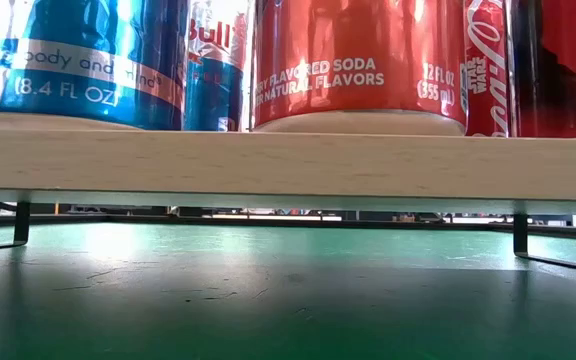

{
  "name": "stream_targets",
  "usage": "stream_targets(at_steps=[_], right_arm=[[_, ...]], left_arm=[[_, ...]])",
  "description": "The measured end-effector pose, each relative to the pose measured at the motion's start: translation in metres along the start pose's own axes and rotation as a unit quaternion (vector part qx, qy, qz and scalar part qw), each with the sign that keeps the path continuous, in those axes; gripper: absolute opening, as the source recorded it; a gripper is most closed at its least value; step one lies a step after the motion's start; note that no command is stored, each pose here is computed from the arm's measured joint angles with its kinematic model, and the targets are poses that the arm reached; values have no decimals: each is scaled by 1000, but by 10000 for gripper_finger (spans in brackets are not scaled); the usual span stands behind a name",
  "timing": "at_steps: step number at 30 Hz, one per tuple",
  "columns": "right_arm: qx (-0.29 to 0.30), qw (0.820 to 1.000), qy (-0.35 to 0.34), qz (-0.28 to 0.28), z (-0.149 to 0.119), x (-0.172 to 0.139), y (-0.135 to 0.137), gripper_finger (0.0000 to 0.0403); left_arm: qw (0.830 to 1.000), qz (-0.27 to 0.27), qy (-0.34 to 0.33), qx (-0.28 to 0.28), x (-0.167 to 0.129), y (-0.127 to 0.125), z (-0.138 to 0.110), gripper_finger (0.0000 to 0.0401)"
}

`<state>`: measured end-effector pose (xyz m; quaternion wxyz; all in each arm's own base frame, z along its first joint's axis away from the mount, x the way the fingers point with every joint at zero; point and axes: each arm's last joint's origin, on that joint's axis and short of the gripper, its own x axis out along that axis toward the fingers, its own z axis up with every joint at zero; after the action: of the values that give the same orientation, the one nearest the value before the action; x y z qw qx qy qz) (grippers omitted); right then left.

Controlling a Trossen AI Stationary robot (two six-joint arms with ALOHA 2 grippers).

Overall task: Place canned beverage on shelf
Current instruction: Put the white soda can on the shelf aligned with the other white soda can, then return to Home Position

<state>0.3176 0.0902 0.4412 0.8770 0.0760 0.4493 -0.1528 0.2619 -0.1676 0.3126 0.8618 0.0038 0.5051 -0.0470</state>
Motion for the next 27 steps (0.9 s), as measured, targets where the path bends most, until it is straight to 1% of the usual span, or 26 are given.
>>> stream_targets(at_steps=[3,4,6,14,16,21,27], right_arm=[[0,1000,0,0,0,0,0,372],[0,1000,0,0,0,0,0,372],[0,1000,0,0,0,0,0,372],[-2,1000,0,0,0,0,0,372],[-2,1000,0,0,0,0,0,372],[-2,1000,1,1,0,0,0,372],[-3,999,25,43,-3,-2,6,372]], left_arm=[[1000,6,4,1,2,0,-1,359],[1000,6,4,1,2,0,-1,375],[1000,8,3,1,0,0,0,389],[1000,2,-8,11,-19,0,9,376],[1000,1,-18,19,-26,0,13,376],[998,16,-53,40,-49,1,25,376],[991,53,-106,62,-82,7,36,376]])
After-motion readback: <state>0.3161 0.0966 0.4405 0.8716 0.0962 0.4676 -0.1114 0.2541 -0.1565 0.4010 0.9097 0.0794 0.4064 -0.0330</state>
